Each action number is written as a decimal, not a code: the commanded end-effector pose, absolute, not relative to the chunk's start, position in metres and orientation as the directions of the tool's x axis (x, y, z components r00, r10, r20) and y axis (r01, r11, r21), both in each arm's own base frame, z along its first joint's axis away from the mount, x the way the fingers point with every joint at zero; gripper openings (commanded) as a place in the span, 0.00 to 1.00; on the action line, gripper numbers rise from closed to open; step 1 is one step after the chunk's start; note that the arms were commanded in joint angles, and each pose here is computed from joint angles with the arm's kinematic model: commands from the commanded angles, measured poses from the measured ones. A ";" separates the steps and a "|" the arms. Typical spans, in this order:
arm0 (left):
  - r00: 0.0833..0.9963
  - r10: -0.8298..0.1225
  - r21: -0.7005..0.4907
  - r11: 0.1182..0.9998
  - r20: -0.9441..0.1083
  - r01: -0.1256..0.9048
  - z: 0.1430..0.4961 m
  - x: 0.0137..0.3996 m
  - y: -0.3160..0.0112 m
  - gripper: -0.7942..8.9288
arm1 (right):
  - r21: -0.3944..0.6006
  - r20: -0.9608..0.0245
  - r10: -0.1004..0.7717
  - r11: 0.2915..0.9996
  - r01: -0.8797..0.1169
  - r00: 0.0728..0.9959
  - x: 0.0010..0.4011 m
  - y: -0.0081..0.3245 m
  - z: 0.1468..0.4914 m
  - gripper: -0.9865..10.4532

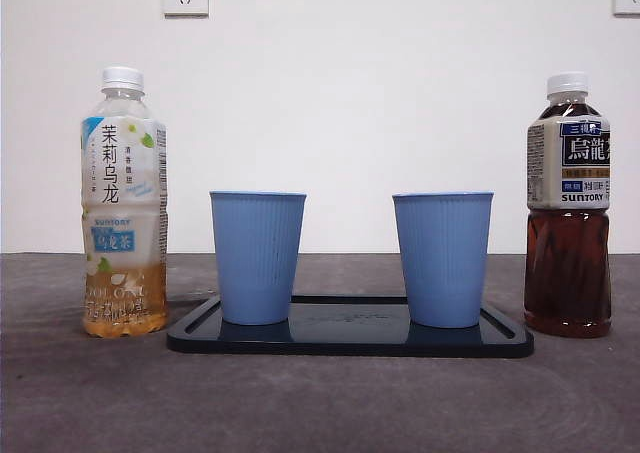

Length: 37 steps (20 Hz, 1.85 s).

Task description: Pour the drink into the cup

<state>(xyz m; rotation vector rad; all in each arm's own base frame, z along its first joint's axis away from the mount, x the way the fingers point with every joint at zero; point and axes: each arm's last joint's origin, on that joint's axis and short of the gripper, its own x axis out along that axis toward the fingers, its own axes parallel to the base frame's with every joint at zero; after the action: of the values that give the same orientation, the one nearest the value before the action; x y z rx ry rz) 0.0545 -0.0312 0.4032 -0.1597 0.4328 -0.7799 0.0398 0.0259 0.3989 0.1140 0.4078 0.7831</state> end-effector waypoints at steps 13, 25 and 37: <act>0.631 -0.717 -0.261 0.696 -0.296 0.669 0.409 0.053 -0.031 0.63 | 0.269 -0.299 0.710 0.704 -0.658 0.638 0.038 0.026 0.404 0.54; 0.633 -0.708 -0.265 0.705 -0.313 0.657 0.408 0.057 -0.032 0.62 | 0.282 -0.359 0.609 0.793 -0.540 0.707 0.050 0.025 0.395 0.56; 0.630 -0.685 -0.263 0.725 -0.366 0.636 0.394 0.066 -0.034 0.62 | 0.279 -0.405 0.480 0.876 -0.395 0.778 0.105 0.035 0.313 0.56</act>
<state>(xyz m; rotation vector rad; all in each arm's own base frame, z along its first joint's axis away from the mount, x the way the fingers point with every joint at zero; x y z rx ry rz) 0.0647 -0.0335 0.3929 -0.1321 0.4772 -0.7517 0.1016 0.0341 0.3140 0.1603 0.5091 0.4815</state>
